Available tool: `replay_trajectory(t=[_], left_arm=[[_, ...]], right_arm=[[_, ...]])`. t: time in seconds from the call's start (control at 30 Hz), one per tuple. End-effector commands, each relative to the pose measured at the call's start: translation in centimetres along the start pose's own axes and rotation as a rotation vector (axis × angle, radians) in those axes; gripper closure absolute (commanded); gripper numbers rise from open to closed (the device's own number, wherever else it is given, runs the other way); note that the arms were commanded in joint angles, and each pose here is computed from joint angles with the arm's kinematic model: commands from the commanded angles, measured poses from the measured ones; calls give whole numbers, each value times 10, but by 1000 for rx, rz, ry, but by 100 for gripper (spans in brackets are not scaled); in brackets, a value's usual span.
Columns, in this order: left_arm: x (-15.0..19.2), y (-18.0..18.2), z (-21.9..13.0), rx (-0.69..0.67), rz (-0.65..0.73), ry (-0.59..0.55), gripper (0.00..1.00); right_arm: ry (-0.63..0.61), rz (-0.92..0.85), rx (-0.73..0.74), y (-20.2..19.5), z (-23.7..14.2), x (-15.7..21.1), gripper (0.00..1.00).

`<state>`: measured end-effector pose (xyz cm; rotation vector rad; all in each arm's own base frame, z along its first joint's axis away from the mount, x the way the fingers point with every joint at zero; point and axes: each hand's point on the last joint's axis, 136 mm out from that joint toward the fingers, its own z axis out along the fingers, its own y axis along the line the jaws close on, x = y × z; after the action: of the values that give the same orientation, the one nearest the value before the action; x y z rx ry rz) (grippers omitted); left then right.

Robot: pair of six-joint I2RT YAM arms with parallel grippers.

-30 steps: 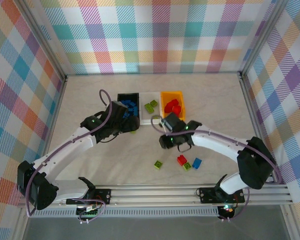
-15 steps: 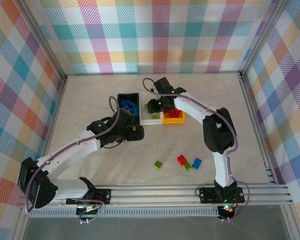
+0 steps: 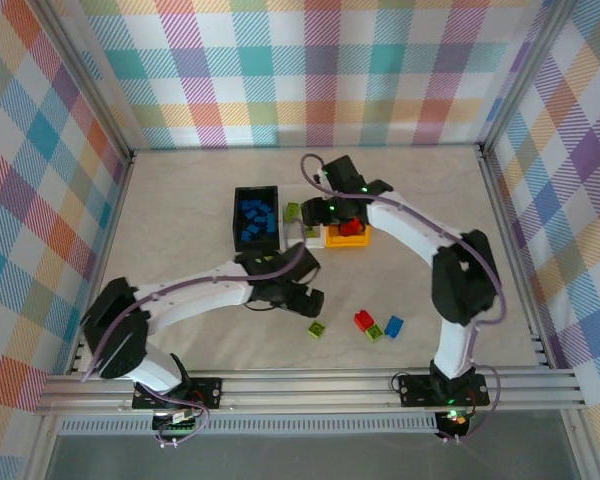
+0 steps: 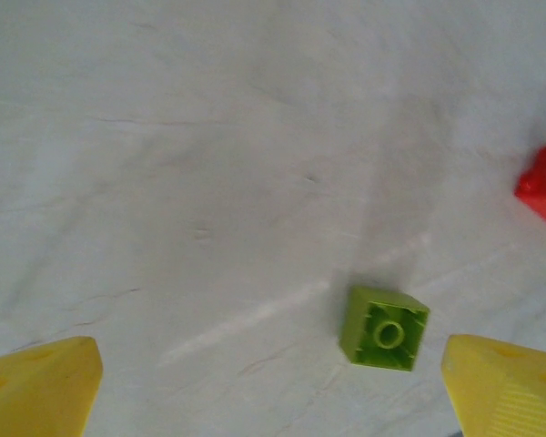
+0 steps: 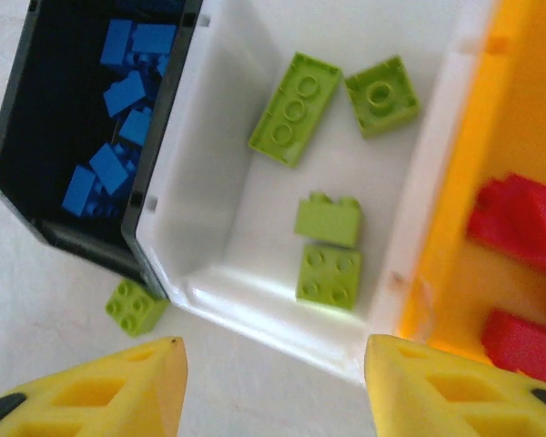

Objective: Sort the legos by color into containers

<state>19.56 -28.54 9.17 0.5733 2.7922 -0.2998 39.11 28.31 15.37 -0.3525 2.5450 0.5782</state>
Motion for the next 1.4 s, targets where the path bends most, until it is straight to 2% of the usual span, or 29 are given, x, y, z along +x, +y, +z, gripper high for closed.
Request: replay_trajectory(t=[0.0, 0.23, 0.5, 0.7, 0.87, 1.03, 1.13, 1.2, 1.37], left_arm=[[12, -26, 13, 10, 127, 77, 8], [28, -35, 43, -80, 222, 160, 18], [45, -34, 65, -135, 258, 234, 39], [42, -33, 62, -150, 257, 213, 58], [26, -25, 51, -171, 211, 148, 66], [-19, 7, 22, -148, 35, 21, 70], [-63, 29, -5, -91, -114, -108, 70], [-97, 42, -23, -107, -169, -202, 71], [-171, 75, -35, -132, -313, -329, 71]], right_arm=[[-66, 38, -14, -7, -26, 4, 45], [-107, 100, 4, -37, -61, 33, 44], [-127, 136, 10, -52, -73, 43, 44], [-143, 144, 12, -55, -79, 39, 43], [-135, 149, 14, -57, -77, 42, 43], [-123, 158, 18, -60, -74, 50, 43], [-116, 167, 16, -61, -72, 56, 43], [-113, 171, 17, -62, -71, 59, 43], [-100, 183, 21, -64, -69, 68, 43]])
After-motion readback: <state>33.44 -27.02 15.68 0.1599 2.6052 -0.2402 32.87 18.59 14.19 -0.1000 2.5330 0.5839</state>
